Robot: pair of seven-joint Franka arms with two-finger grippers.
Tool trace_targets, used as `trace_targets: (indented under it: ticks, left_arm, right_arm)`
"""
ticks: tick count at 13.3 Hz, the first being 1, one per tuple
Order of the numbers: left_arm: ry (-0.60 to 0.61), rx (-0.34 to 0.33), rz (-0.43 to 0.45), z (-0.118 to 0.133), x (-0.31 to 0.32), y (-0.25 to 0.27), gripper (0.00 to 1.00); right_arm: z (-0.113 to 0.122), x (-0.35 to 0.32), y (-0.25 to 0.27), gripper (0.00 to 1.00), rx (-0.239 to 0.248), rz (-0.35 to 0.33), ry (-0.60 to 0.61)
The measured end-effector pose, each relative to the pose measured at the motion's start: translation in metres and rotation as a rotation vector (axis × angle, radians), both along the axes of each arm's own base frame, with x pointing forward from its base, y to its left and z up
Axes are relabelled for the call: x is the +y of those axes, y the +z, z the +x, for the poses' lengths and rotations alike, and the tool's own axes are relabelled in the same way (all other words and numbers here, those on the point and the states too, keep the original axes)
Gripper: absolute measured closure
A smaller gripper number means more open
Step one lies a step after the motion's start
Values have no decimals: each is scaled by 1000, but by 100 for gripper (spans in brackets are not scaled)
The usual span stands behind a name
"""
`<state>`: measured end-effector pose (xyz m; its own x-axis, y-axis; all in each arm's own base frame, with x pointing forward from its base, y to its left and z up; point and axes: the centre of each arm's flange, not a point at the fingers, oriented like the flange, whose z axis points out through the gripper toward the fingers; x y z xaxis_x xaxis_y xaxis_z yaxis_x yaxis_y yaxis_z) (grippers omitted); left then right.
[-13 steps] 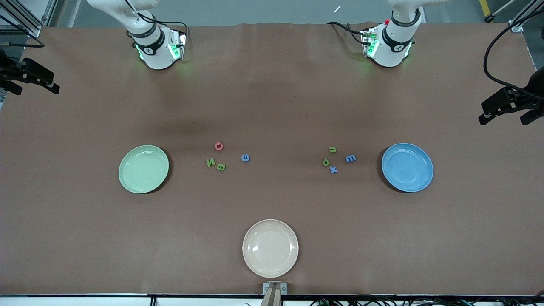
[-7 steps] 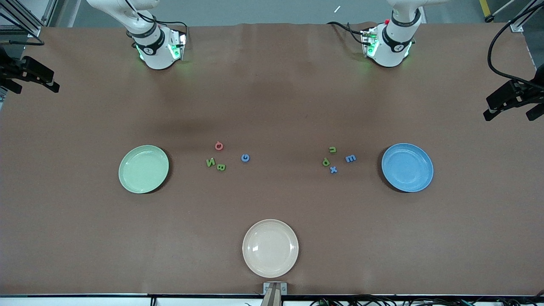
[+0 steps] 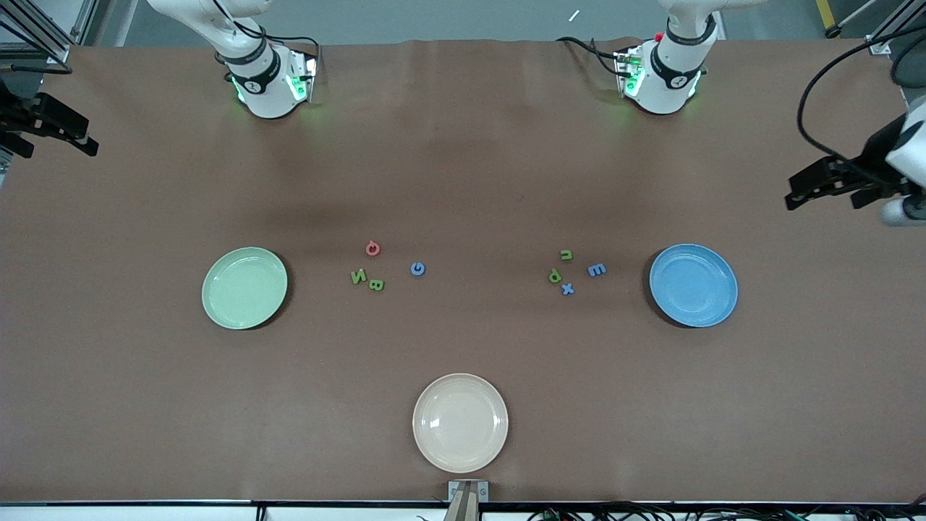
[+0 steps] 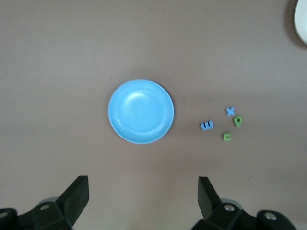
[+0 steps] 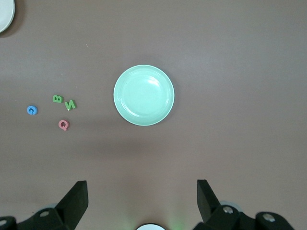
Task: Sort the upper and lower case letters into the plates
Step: 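Grasp the blue E and green N with the left and right grippers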
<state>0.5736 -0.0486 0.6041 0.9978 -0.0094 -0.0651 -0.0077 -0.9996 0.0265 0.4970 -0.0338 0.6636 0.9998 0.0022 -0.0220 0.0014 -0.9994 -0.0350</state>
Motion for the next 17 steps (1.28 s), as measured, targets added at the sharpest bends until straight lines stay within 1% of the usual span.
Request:
trace_targets:
  ticks: [2, 3, 5, 8, 10, 13, 15, 17]
  left_arm:
    - [-34, 80, 4, 3, -28, -43, 0]
    - [-26, 109, 10, 4, -43, -64, 0]
    - [25, 129, 24, 7, -77, -105, 0]
    - [91, 135, 42, 2, -122, -160, 0]
    - [139, 122, 48, -4, -145, -197, 0]
    - [190, 58, 29, -26, -176, -256, 0]
    - [223, 11, 8, -50, -189, -297, 0]
    - [240, -16, 6, -70, -191, -331, 0]
  right_arm:
    - [0, 0, 1, 0, 1, 0, 0]
    - [0, 0, 1, 0, 5, 0, 1]
    - [-1, 0, 0, 0, 15, 0, 1]
    - [1, 0, -5, 0, 29, 1, 1]
    - [5, 0, -12, 0, 42, 1, 1]
    - [15, -1, -26, 0, 64, 0, -1]
    - [34, -1, -49, 0, 73, -3, -3]
    - [61, -5, -90, 0, 109, -23, -5]
